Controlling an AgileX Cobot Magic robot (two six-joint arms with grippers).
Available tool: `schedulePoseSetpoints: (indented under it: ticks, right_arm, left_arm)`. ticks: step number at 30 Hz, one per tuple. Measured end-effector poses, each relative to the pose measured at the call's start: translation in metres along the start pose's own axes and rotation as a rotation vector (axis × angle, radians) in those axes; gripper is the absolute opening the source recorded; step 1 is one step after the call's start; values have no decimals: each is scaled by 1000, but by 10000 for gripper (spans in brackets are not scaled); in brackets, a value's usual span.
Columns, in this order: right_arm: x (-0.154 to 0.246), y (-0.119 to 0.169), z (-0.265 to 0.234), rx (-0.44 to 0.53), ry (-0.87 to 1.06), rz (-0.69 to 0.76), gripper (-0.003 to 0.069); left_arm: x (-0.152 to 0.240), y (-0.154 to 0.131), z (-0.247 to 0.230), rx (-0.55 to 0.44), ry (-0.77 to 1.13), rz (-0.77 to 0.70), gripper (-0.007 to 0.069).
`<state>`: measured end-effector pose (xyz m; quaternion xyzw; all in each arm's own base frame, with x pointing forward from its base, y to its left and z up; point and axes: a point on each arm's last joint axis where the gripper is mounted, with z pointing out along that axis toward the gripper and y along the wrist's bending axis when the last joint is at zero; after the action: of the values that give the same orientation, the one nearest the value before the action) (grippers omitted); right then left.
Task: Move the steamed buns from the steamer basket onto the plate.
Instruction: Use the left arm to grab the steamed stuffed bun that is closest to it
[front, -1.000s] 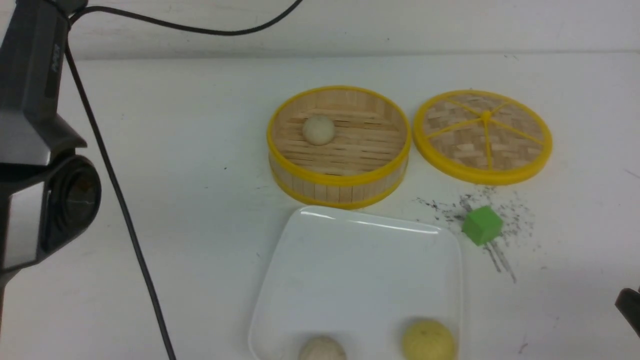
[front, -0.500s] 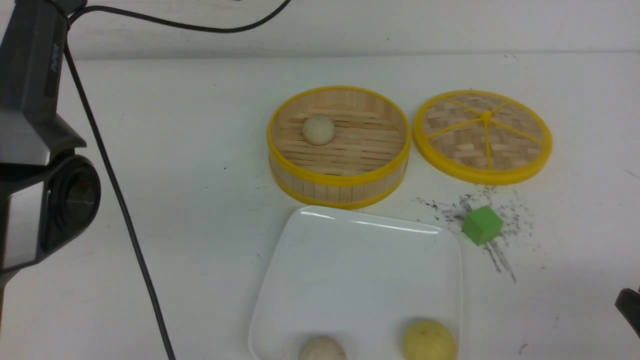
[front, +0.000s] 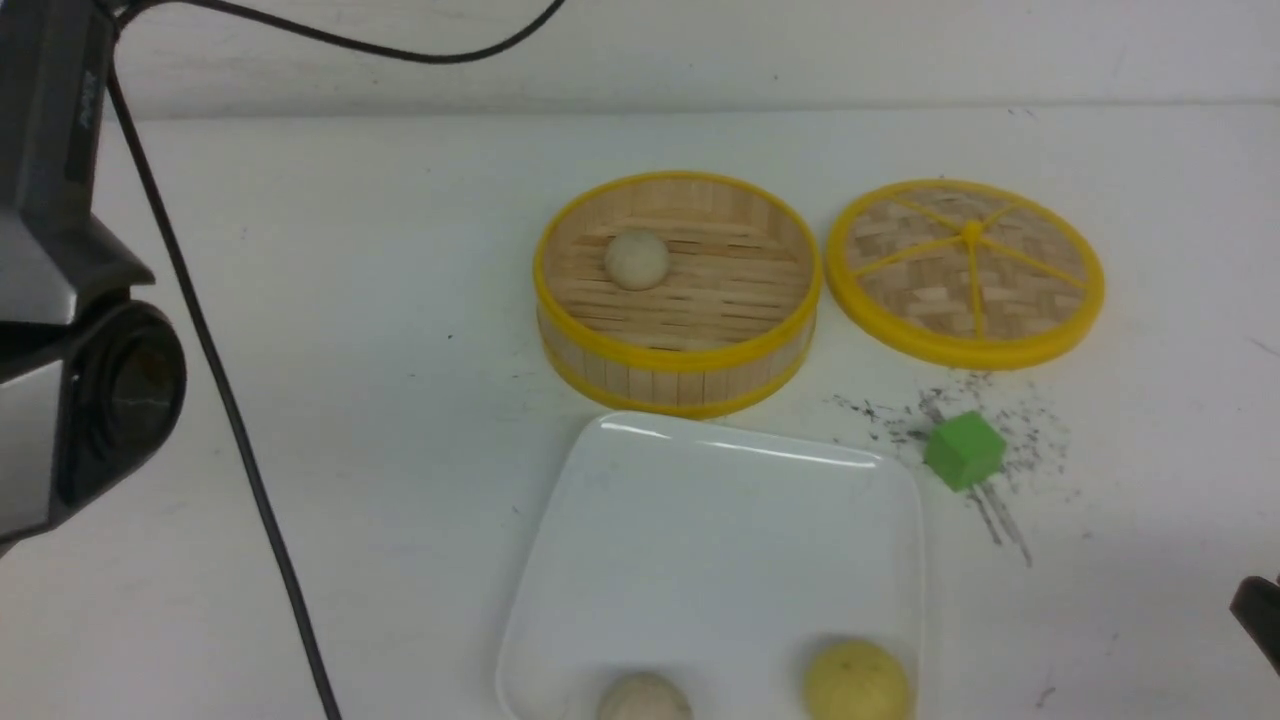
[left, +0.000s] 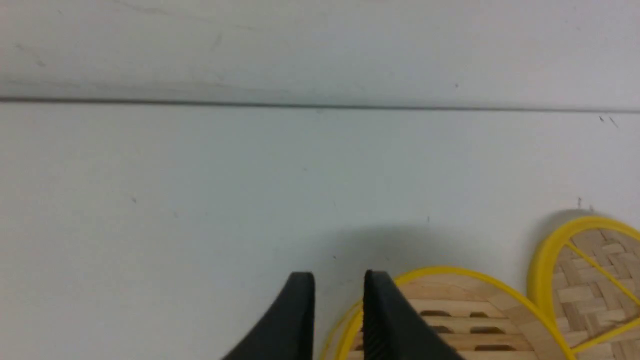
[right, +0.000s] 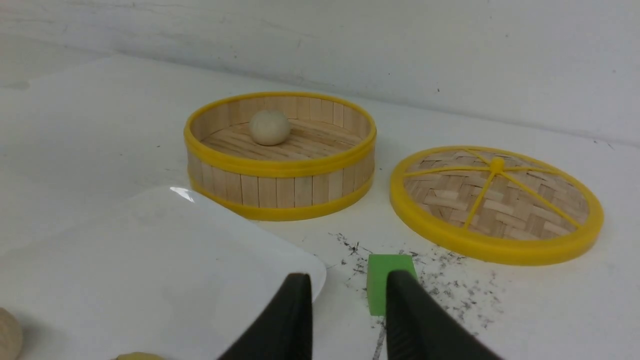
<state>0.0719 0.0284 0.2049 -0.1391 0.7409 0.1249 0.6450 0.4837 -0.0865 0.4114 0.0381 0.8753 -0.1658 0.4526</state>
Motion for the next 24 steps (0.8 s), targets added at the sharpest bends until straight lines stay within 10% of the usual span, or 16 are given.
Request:
schedulePoseSetpoints:
  ticks: [8,24]
  right_arm:
    - [0,0,0,0,0,0,239]
    - [0,0,0,0,0,0,239]
  left_arm:
    - [-23,-24,-80,-197,-87,204,181]
    - [69,-8,14,-120,386,165,198]
